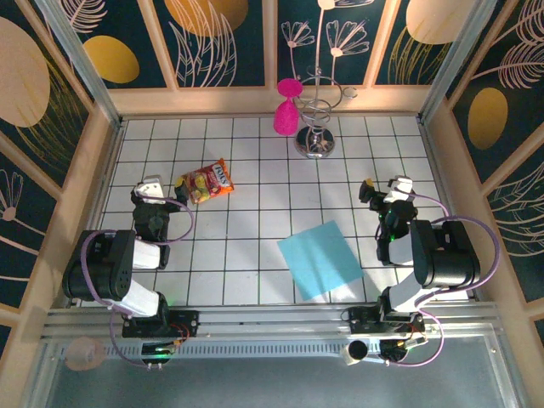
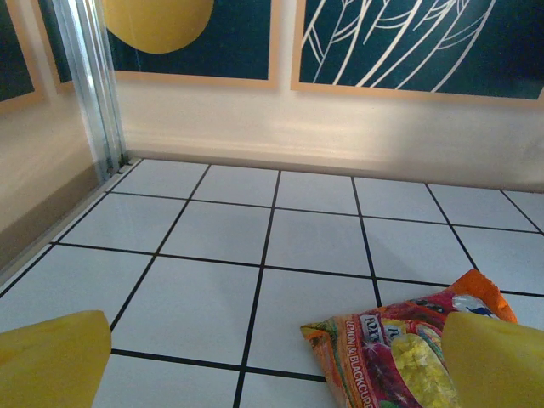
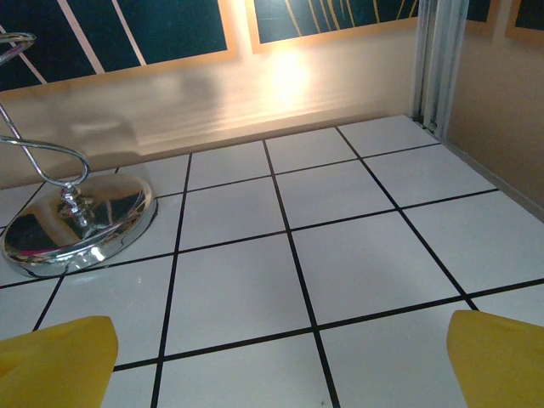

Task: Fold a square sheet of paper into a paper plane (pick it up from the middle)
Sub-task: Move the square sheet of paper to the center of the table.

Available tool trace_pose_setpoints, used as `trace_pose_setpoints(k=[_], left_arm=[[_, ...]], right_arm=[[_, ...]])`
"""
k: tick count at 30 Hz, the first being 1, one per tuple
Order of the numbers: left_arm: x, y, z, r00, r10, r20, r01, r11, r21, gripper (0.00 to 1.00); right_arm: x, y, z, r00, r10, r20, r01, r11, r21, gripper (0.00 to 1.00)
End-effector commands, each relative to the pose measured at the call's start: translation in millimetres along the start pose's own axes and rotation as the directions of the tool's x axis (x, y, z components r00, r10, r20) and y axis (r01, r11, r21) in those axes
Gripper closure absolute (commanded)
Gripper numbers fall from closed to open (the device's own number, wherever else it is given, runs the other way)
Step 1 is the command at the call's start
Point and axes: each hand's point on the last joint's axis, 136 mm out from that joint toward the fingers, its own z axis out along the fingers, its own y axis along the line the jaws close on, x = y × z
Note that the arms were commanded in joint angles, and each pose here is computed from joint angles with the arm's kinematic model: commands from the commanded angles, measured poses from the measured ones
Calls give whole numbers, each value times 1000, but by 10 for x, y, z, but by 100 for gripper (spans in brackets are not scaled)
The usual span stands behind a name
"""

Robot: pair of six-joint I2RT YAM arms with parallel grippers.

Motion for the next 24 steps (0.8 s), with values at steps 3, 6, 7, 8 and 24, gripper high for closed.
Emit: trace_pose_setpoints(k=[3,6,7,8,24], left_arm=[[6,19,7,1000,3,0,-3,1000,1,1],[2,15,1,1000,3,2,-3,1000,2,1],[-7,19,0,1000,3,6,-3,1000,0,1],[-8,33,-6,1000,0,9,0,1000,-8,1],[-650,171,-196,957,-290,33,292,951,-106,1]], right_arm=[[-60,28,-10,1000,-10,30,10,1000,-11,1],[-60,31,-13,1000,-9,30,10,1000,-12,1],[-60,29,-13,1000,-9,30,9,1000,-11,1],[-55,31,-14,1000,-10,29,11,1000,-11,1],[-679,402,46,965,145,-221,-148,989,5,1]])
